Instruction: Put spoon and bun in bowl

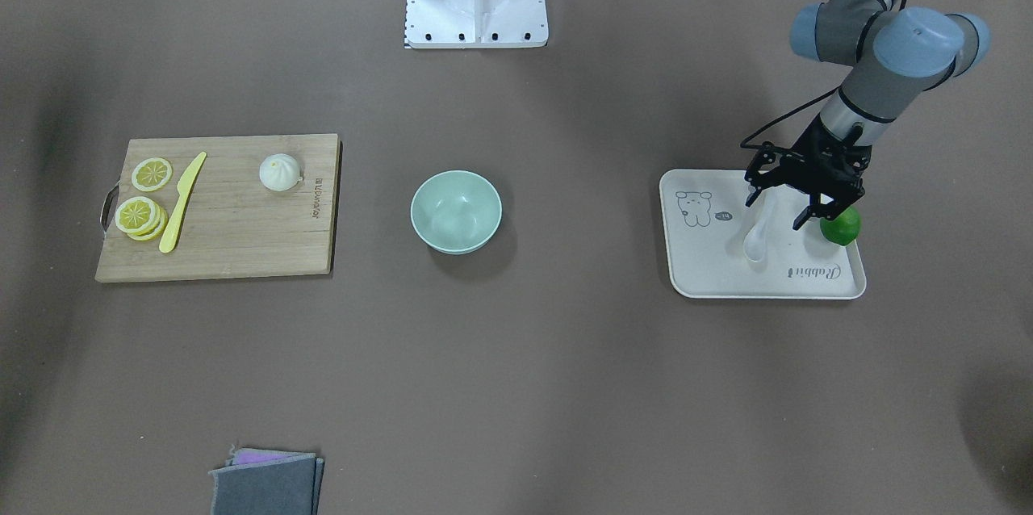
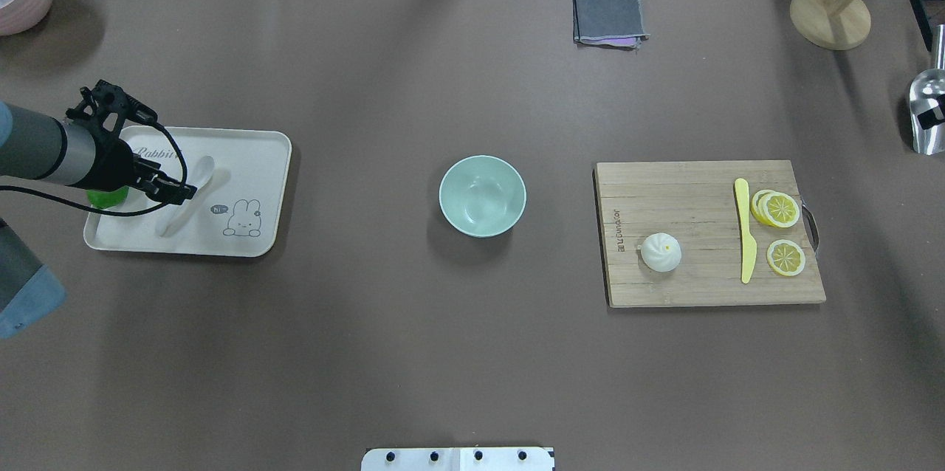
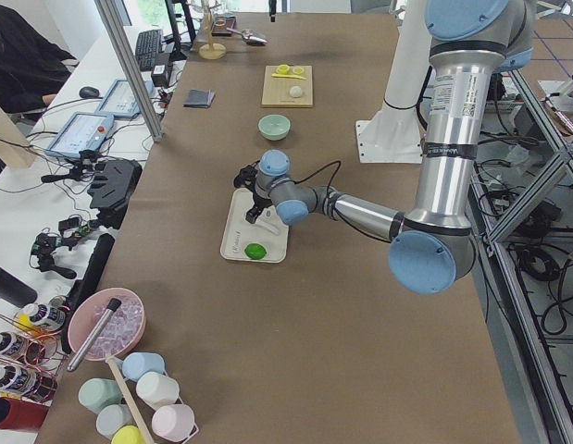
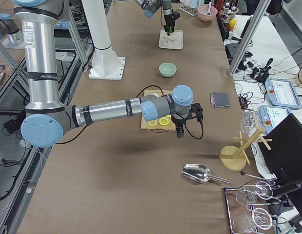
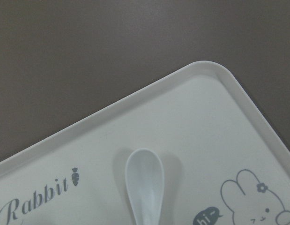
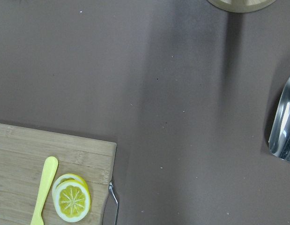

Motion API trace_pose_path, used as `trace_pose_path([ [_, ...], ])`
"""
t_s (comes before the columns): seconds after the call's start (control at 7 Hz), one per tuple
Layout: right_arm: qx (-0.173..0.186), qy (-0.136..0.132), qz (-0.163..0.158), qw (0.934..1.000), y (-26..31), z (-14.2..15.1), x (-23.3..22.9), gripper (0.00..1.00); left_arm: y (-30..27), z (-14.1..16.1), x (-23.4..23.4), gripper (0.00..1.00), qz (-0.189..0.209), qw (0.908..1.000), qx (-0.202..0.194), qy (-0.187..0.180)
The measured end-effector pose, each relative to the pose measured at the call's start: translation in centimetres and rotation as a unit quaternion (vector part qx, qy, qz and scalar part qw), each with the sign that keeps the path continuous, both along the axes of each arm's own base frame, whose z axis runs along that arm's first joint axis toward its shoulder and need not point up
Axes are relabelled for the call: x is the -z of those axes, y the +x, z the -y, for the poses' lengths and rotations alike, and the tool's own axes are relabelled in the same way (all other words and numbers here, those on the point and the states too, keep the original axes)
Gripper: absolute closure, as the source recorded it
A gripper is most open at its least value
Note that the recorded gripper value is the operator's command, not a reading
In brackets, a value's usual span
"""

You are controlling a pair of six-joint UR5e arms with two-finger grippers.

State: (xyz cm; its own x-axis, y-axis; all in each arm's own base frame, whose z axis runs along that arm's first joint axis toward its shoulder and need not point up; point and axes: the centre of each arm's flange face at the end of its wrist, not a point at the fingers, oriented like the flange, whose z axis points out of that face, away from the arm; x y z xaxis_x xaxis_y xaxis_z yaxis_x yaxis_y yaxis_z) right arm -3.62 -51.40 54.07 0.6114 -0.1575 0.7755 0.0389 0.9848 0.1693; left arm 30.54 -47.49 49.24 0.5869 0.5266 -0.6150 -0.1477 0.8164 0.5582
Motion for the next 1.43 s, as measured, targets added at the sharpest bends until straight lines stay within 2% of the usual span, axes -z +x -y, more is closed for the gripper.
trace_pose_path([
  [0.71,0.006,0.003,0.001,1.0,-0.7,0.0,0.3,0.0,1.5,-0.5,-2.6,0.26,0.016,0.9996,-0.012,-0.021],
  [0.86,0.006,0.003,0.001,1.0,-0.7,0.0,0.4,0.0,1.8,-0.7,-2.8,0.71,0.017,0.9995,-0.016,-0.023],
  [1.0,0.004,0.002,0.002,1.0,-0.7,0.0,0.6,0.0,1.9,-0.9,-3.0,1.0,0.017,0.9994,-0.018,-0.025],
  [1.43,0.002,0.001,0.006,1.0,-0.8,0.0,1.0,0.0,1.6,-1.3,-3.3,1.0,0.018,0.9992,-0.02,-0.029],
])
